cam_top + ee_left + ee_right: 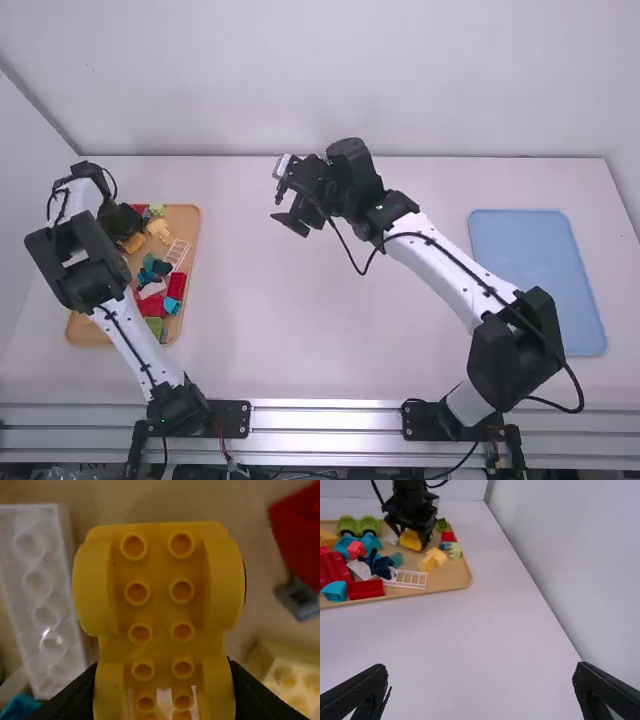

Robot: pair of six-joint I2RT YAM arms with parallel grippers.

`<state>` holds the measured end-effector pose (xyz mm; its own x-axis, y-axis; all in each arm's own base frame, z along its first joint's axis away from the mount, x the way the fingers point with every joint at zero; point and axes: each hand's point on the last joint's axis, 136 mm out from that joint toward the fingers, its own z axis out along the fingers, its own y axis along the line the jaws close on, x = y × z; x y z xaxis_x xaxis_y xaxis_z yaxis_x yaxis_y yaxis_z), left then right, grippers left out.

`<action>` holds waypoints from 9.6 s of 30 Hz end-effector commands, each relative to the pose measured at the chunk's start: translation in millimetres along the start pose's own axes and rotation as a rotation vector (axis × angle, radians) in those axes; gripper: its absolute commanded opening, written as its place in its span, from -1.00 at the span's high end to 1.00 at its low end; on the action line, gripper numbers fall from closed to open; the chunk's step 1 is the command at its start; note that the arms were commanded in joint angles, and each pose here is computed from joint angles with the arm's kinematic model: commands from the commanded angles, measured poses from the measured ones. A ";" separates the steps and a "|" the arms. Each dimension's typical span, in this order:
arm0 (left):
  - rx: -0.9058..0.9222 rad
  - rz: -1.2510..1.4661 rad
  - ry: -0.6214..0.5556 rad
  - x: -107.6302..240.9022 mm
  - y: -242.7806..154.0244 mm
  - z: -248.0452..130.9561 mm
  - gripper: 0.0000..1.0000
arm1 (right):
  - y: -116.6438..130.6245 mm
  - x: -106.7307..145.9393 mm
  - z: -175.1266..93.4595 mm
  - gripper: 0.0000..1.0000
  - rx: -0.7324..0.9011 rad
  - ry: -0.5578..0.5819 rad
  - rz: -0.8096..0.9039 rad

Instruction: Assemble lego blocks to make yellow taxi

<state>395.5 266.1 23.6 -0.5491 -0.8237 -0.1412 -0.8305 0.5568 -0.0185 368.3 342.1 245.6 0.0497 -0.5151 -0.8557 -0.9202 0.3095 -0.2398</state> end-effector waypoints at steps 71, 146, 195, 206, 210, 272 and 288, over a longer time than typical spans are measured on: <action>0.506 1.819 -0.355 313.3 -217.1 -144.1 -0.98 | -19.5 41.2 -124.7 -0.97 0.148 -0.170 0.133; 0.174 1.570 -0.151 4.4 -74.2 31.6 -0.08 | 4.4 -10.9 -22.5 -0.97 -0.074 -0.106 0.077; 0.041 1.590 0.043 14.0 -19.1 35.7 -0.14 | 2.3 -10.7 -22.2 -0.97 -0.063 -0.104 0.101; 0.045 1.587 0.010 9.0 -23.9 35.9 0.28 | 2.2 -10.9 -22.3 -0.97 -0.063 -0.104 0.100; 0.033 1.531 -0.025 1.6 -28.6 34.9 0.46 | 2.7 -10.2 -22.2 -0.97 -0.065 -0.101 0.103; 0.141 -0.269 0.203 352.0 -135.5 -35.1 0.95 | 38.8 53.6 -123.6 -0.97 -0.398 -0.220 -0.066; 0.113 -0.727 0.306 366.1 -135.0 -23.4 0.95 | 38.6 54.8 -123.0 -0.97 -0.395 -0.212 -0.068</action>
<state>306.4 -113.5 -0.4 0.0698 -0.9734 0.2183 -0.9882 -0.0975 -0.1184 291.6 227.2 243.1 0.1500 -0.3477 -0.9255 -0.9886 -0.0628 -0.1366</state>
